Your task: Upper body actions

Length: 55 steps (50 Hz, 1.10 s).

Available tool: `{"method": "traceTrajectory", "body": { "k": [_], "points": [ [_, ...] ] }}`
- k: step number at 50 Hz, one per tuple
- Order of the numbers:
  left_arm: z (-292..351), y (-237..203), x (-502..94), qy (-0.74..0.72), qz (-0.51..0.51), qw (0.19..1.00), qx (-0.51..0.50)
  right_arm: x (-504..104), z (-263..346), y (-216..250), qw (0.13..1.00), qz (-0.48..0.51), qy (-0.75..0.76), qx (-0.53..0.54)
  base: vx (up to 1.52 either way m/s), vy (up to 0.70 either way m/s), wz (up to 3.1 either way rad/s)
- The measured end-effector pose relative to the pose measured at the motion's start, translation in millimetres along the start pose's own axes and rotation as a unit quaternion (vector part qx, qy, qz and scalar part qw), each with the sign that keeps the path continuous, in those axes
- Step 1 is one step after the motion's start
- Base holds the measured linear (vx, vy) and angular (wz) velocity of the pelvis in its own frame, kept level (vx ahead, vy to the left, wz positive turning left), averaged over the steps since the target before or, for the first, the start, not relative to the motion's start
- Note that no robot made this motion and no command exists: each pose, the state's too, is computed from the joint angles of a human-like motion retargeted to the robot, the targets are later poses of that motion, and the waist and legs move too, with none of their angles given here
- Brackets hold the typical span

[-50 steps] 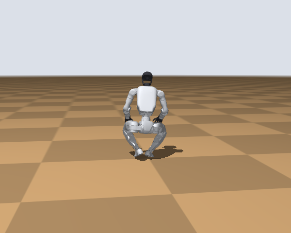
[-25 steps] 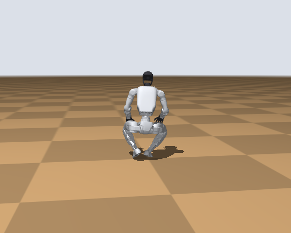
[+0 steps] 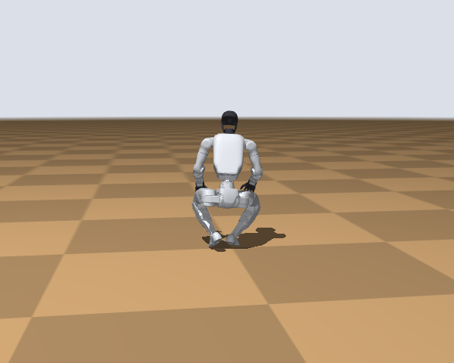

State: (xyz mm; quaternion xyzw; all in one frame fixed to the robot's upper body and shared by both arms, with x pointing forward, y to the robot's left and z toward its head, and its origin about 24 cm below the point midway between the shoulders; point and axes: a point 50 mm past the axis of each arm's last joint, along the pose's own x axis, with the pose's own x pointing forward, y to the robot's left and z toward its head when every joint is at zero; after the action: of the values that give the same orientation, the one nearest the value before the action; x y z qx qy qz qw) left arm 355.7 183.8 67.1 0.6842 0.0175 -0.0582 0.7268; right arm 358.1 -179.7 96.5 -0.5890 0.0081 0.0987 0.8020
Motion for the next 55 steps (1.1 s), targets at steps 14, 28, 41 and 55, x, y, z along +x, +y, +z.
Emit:
{"method": "traceTrajectory", "body": {
  "k": [14,28,41,55],
  "points": [
    [-2.6,-20.9,1.4,0.024,-0.019,0.999,-0.033,6.3,-13.9,22.6,0.997,-0.027,0.024,0.069,-0.02,-0.04,-0.02],
    [-16.7,-65.9,-13.4,0.081,0.032,0.984,-0.152,3.5,-18.2,79.7,0.978,-0.046,0.072,0.19,-0.07,-0.11,-0.29],
    [-68.9,-124.8,-69.1,0.203,-0.049,0.971,-0.114,-39.1,-51.3,139.0,0.976,0.056,0.141,0.158,0.03,-0.01,-0.25],
    [-82.0,-197.2,-154.7,0.321,-0.201,0.912,-0.159,-117.8,-83.5,209.1,0.937,0.156,0.247,0.191,0.05,0.02,-0.26]
  ]
}}
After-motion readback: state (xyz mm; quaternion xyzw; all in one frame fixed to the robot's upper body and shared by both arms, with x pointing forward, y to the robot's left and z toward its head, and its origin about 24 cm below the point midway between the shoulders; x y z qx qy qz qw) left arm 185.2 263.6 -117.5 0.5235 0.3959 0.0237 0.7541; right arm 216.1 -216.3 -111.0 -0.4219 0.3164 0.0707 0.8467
